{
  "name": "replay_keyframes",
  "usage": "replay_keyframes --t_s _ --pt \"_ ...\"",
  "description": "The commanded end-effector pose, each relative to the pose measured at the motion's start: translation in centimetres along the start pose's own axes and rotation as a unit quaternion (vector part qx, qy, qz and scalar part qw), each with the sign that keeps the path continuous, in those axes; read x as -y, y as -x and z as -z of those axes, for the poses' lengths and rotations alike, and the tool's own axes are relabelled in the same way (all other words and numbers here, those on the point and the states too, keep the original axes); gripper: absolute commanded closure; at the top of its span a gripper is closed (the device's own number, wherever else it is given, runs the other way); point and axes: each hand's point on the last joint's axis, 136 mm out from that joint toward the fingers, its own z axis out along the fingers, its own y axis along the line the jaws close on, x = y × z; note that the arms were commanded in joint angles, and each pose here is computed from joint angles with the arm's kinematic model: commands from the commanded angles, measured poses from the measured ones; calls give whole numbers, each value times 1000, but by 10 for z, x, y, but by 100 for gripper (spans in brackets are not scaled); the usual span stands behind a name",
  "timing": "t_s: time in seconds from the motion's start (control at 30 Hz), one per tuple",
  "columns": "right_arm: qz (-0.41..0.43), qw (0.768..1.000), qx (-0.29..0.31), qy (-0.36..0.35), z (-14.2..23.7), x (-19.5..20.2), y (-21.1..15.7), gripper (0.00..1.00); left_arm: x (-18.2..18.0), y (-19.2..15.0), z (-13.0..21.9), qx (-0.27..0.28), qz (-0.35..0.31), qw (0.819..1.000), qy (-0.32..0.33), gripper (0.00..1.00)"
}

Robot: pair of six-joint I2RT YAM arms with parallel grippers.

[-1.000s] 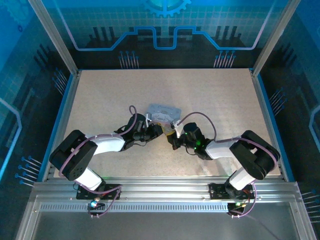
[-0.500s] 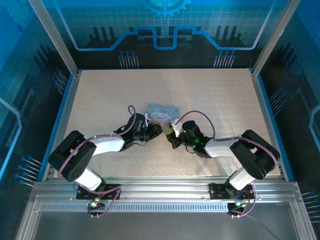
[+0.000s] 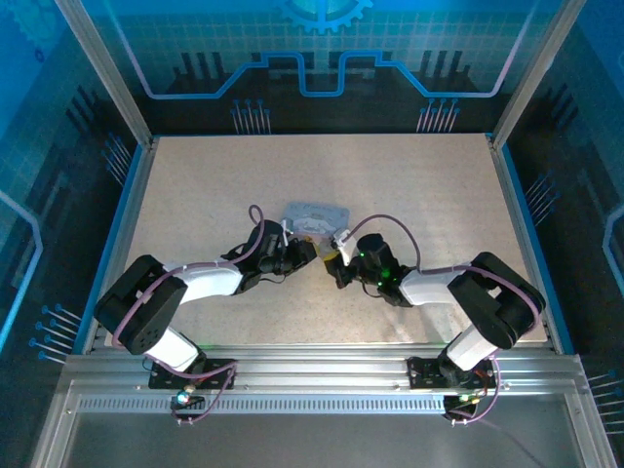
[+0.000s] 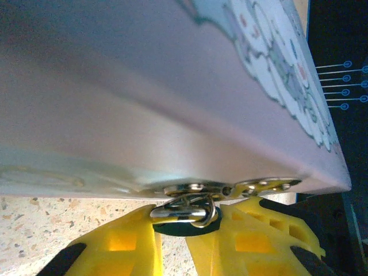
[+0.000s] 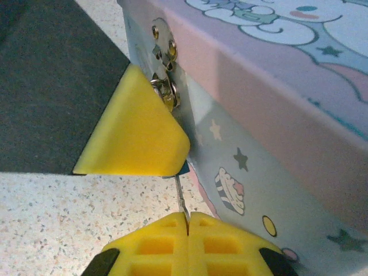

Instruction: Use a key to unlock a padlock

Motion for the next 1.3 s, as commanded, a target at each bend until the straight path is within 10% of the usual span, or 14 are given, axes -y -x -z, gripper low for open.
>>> replay_keyframes --t_s 0.0,1.27 --pt "-1 989 132 65 6 -19 83 99 14 -31 1 -70 -7 997 -23 80" --pt "-6 988 140 56 3 -20 62 100 27 -28 8 -60 28 997 -44 80"
